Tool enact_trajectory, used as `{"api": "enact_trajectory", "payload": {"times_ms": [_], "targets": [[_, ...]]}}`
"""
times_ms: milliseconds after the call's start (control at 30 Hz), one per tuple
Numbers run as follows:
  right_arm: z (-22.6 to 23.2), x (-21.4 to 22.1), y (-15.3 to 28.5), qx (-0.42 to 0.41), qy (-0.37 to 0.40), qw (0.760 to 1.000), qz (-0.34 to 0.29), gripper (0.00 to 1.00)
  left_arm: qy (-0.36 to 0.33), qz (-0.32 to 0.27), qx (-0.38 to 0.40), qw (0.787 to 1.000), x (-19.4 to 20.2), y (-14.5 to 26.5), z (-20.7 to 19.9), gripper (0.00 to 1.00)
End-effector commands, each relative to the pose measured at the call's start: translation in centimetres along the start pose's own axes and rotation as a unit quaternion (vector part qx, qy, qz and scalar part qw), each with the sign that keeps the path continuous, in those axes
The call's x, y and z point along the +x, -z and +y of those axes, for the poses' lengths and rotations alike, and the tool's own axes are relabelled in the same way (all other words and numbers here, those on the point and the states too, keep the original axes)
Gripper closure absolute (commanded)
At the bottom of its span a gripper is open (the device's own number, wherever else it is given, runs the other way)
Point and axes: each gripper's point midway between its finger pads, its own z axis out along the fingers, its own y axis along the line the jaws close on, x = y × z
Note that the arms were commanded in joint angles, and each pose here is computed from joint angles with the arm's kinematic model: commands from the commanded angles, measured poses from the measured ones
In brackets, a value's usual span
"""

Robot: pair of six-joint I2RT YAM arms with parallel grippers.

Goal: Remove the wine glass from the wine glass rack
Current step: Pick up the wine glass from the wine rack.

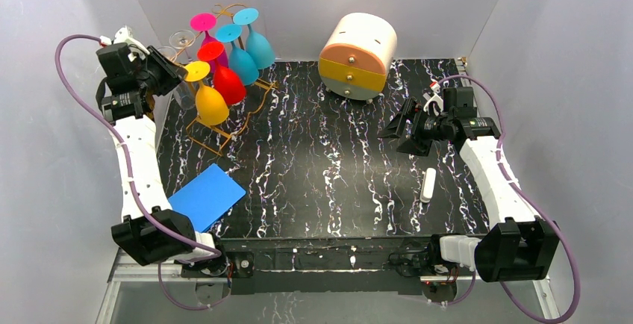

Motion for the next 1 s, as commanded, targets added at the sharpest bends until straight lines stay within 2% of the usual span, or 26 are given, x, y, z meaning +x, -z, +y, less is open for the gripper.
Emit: {"api": "enact_trajectory", "payload": {"times_ms": [0, 500, 767, 967], "targets": [[1.0, -0.7, 0.7, -0.006, -0.005, 1.0, -0.009, 0.01, 0.018, -0.007, 0.012, 1.0, 0.2, 1.2, -0.8, 0.8], [0.9, -0.8, 0.6, -0.001, -0.015, 1.0, -0.011, 0.01, 0.13, -0.022, 0.059, 0.989, 1.2, 0.1, -1.8, 0.81], [0.7, -0.7, 0.4, 0.001, -0.022, 1.0, -0.005, 0.01, 0.156, -0.031, 0.048, 0.986, 1.4, 0.2, -1.3, 0.89], [0.8, -0.8, 0.4, 0.001, -0.022, 1.0, -0.005, 0.01, 0.161, -0.034, 0.041, 0.985, 1.4, 0.5, -1.2, 1.0]]}}
